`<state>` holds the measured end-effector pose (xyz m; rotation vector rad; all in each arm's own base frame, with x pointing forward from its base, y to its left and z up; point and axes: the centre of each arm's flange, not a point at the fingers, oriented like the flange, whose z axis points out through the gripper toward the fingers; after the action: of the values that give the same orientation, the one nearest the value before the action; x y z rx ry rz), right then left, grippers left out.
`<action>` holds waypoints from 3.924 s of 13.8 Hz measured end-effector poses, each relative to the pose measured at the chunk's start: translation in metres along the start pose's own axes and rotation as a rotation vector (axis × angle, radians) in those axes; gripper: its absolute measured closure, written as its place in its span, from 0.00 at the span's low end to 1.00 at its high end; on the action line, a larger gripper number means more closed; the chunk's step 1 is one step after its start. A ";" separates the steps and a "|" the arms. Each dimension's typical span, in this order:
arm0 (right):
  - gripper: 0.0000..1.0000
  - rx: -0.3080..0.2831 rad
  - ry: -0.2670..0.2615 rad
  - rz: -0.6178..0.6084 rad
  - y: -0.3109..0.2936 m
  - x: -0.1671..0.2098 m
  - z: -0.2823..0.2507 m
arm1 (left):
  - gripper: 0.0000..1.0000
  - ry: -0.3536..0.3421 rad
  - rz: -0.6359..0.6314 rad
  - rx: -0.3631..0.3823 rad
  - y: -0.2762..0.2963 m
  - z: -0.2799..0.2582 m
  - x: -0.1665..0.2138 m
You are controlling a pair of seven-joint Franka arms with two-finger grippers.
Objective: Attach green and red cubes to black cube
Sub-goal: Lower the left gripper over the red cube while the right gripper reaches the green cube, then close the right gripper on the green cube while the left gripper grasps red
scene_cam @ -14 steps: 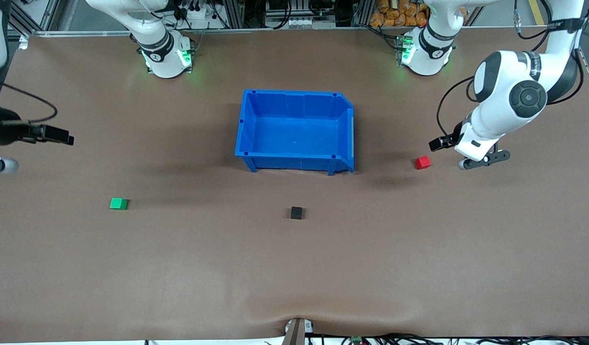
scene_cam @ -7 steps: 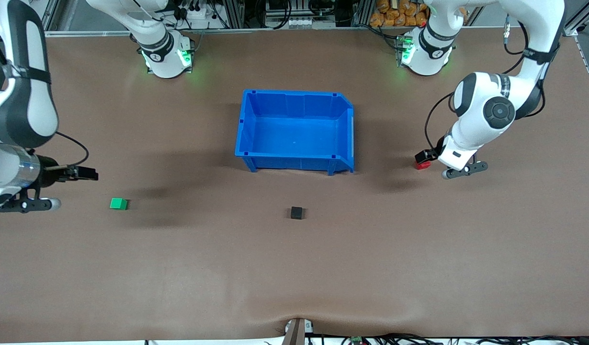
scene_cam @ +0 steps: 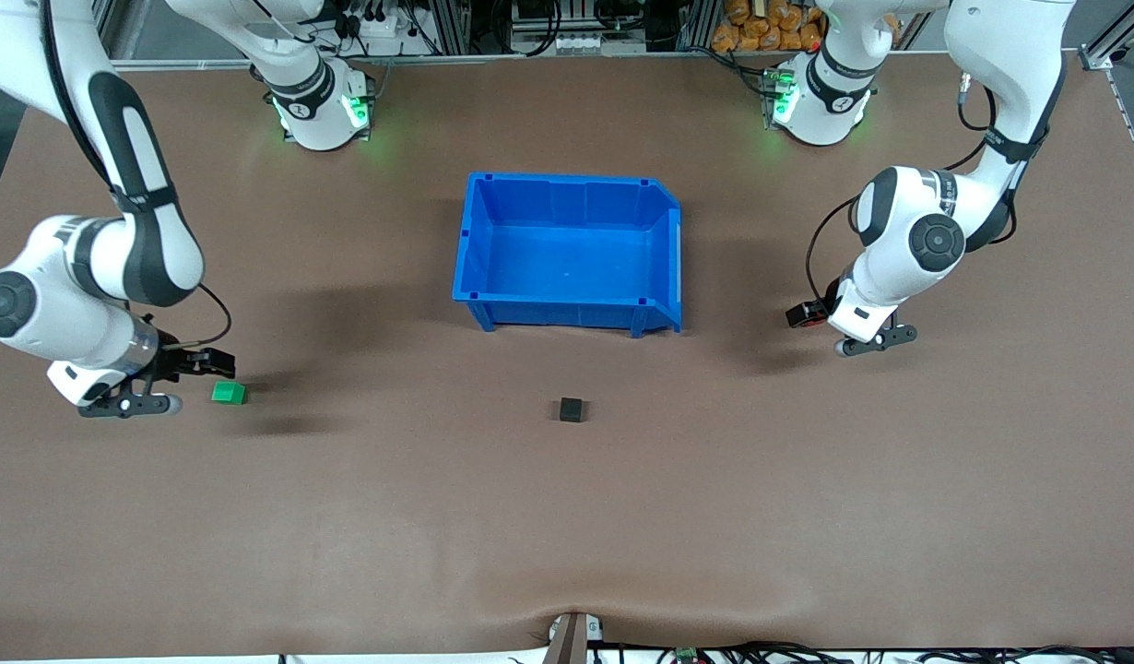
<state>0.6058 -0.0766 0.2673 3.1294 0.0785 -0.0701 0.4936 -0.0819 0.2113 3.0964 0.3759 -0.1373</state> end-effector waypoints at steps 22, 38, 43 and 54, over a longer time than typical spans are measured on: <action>0.20 0.004 -0.024 0.043 0.022 0.001 0.089 | 0.41 -0.041 -0.035 0.007 -0.020 0.028 0.002; 0.59 -0.002 0.023 -0.085 0.015 0.022 0.071 | 0.48 -0.029 -0.054 -0.003 -0.016 0.033 0.007; 0.59 -0.005 0.028 -0.206 0.016 0.024 0.069 | 0.60 -0.029 -0.054 -0.004 -0.016 0.033 0.007; 0.59 -0.072 0.101 -0.967 0.010 0.054 0.031 | 0.60 0.046 -0.340 -0.041 0.040 -0.040 0.047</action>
<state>0.6586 -0.0846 0.2341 2.6934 1.5057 0.0833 0.5525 -0.1086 0.2475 2.9712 0.8920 -0.0609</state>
